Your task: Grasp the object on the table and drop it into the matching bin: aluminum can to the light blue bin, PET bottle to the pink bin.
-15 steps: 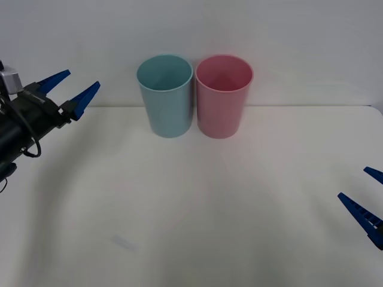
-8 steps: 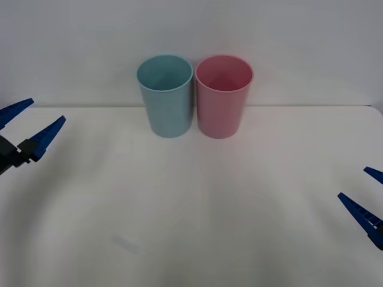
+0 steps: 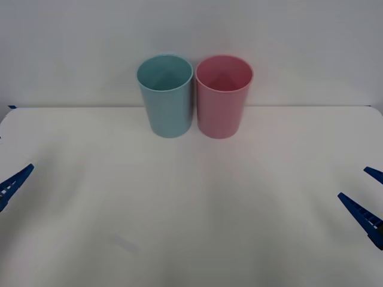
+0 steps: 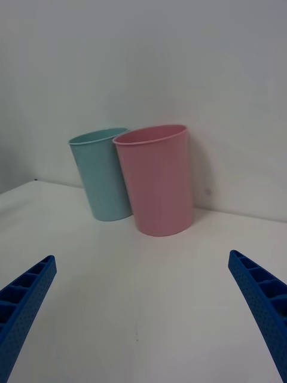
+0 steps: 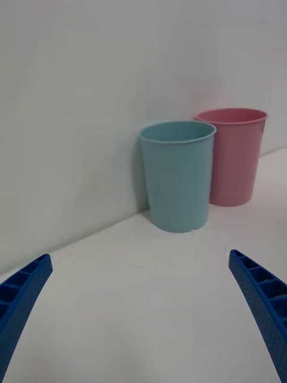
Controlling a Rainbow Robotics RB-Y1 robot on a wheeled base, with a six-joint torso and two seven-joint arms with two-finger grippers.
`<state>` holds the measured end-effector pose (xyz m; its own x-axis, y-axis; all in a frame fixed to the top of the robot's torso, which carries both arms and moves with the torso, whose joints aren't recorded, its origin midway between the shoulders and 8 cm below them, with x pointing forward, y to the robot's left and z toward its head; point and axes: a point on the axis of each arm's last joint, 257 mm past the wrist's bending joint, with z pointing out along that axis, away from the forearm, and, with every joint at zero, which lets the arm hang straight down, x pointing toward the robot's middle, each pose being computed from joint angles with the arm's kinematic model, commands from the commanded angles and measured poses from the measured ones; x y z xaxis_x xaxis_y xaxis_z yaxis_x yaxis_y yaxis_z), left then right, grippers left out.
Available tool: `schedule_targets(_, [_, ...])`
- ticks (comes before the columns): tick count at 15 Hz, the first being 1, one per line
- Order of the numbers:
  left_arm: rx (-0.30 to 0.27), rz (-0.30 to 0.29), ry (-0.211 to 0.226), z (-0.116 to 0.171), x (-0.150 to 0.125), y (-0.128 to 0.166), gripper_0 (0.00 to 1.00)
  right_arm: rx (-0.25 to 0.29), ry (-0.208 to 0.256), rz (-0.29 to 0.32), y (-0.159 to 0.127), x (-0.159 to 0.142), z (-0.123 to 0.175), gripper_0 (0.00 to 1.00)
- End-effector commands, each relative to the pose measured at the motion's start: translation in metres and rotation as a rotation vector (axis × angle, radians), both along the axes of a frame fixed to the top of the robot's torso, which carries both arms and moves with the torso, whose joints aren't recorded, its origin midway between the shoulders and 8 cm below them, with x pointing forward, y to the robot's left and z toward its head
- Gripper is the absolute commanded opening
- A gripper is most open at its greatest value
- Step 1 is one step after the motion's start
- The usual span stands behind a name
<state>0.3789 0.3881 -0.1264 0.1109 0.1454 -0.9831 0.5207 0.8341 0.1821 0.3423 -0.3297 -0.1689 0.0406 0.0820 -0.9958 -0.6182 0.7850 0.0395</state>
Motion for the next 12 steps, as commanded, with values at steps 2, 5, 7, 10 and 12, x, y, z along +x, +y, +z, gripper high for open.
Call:
schedule_targets(2, [-0.014,-0.006,0.041,-0.008,-0.021,0.008,1.00,0.000,0.000,0.000,0.000,0.000,0.000,1.00])
schedule_targets(5, [-0.032,-0.029,0.078,-0.020,-0.028,0.000,1.00,0.000,0.000,0.000,0.000,0.000,0.000,1.00])
schedule_targets(7, [-0.049,-0.014,0.108,-0.033,-0.024,-0.004,1.00,0.000,0.000,0.000,0.000,0.000,0.000,1.00])
schedule_targets(10, [-0.049,-0.014,0.108,-0.033,-0.024,-0.004,1.00,0.000,0.000,0.000,0.000,0.000,0.000,1.00])
schedule_targets(12, [-0.049,-0.014,0.108,-0.033,-0.024,-0.004,1.00,0.000,0.000,0.000,0.000,0.000,0.000,1.00])
